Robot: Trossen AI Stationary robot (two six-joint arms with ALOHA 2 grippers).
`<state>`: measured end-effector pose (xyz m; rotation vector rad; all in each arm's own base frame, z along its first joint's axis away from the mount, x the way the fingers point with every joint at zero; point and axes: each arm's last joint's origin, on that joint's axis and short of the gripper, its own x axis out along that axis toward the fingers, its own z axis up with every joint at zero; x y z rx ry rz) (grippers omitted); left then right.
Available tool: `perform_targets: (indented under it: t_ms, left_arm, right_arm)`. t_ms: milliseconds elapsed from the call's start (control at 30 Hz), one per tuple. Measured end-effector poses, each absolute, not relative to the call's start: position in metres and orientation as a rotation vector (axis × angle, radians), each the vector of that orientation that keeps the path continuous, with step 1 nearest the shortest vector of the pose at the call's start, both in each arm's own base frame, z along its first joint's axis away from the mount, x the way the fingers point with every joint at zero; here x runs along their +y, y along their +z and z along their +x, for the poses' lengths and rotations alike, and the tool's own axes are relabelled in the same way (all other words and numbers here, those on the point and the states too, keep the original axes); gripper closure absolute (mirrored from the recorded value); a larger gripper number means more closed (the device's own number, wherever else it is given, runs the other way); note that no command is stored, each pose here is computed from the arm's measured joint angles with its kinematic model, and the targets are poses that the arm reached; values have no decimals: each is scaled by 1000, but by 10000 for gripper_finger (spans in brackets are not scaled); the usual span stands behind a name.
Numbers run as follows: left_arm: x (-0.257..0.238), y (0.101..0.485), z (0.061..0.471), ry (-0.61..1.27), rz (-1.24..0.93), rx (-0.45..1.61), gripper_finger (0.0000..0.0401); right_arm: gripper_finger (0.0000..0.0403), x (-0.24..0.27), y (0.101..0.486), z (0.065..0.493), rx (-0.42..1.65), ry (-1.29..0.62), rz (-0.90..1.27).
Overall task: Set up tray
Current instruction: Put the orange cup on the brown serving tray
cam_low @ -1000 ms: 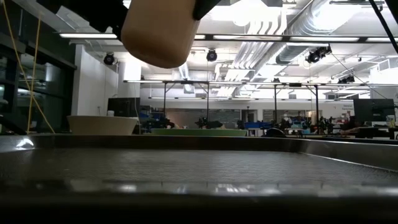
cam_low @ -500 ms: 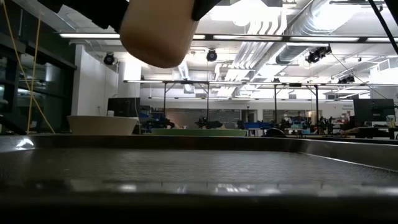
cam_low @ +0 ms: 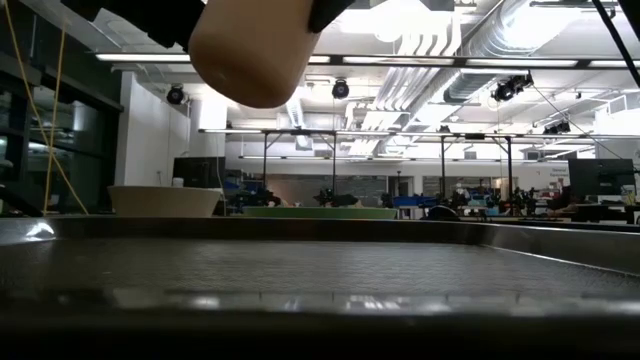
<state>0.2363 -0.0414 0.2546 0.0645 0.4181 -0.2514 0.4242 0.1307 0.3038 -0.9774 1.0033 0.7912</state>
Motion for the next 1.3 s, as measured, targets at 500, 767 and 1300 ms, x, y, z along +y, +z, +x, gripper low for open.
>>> perform_targets:
  t_ms: [500,767,1300]
  left_arm:
    - [-41,255,236,-239,68,418,337]
    - [-41,254,236,-238,75,418,338]
    - [-41,254,236,-239,94,420,335]
  right_arm:
    - [403,131,304,425,1016,748,-928]
    - [403,130,304,425,1046,682,-902]
    - [367,130,304,425,1077,603,-918]
